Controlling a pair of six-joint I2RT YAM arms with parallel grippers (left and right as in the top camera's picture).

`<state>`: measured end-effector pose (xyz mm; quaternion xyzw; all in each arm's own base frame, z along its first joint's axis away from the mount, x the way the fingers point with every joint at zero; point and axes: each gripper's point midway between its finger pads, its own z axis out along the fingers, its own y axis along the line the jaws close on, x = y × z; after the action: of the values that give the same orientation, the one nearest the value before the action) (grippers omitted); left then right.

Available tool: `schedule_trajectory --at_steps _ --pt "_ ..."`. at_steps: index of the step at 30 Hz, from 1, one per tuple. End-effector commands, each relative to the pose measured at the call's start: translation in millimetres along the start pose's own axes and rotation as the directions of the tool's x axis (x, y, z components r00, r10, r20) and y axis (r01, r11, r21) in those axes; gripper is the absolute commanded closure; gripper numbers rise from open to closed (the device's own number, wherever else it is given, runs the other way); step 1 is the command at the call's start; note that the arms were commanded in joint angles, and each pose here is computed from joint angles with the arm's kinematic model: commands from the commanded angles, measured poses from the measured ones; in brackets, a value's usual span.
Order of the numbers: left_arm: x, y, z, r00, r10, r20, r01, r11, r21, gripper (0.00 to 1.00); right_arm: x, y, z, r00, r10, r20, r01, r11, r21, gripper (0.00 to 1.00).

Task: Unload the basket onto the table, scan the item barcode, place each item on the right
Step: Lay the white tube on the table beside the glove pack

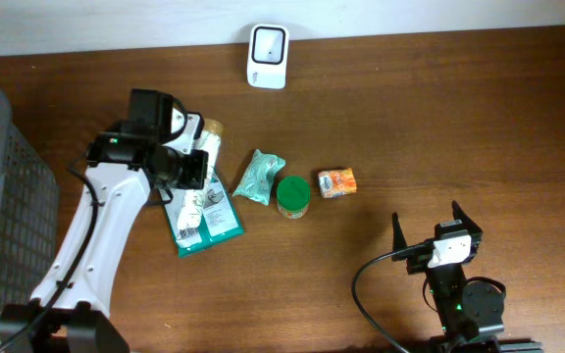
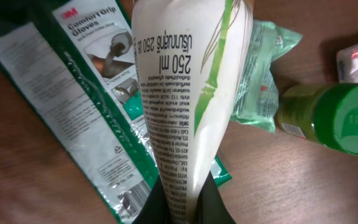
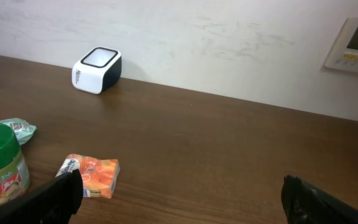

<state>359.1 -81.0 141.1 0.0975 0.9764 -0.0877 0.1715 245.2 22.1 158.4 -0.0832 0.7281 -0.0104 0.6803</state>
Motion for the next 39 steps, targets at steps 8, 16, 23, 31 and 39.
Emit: schedule_trajectory --at_steps 8,16,23,31,39 --pt "31.5 -34.1 45.2 0.997 -0.068 -0.047 0.070 0.997 0.037 1.00 1.2 1.2 0.0 1.000 0.008 0.002 -0.008 1.000 -0.008 0.02" --pt "45.1 -58.5 70.3 0.992 -0.119 -0.032 0.121 0.990 0.066 1.00 1.2 1.1 0.0 1.000 0.008 0.002 -0.008 1.000 -0.007 0.02" --pt "44.9 -58.5 70.3 0.993 -0.115 -0.030 0.117 0.991 0.060 0.01 1.2 1.1 0.0 1.000 0.008 0.002 -0.008 1.000 -0.007 0.02" --pt "-6.5 -35.6 4.4 0.993 -0.027 0.117 0.029 1.000 -0.011 0.01 1.2 1.2 0.0 1.000 0.008 0.002 -0.008 1.000 -0.008 0.02" --pt "-59.7 18.9 -105.4 0.965 0.023 0.261 0.003 0.995 -0.100 0.01 1.2 1.1 0.0 1.000 0.008 0.002 -0.008 1.000 -0.007 0.02"
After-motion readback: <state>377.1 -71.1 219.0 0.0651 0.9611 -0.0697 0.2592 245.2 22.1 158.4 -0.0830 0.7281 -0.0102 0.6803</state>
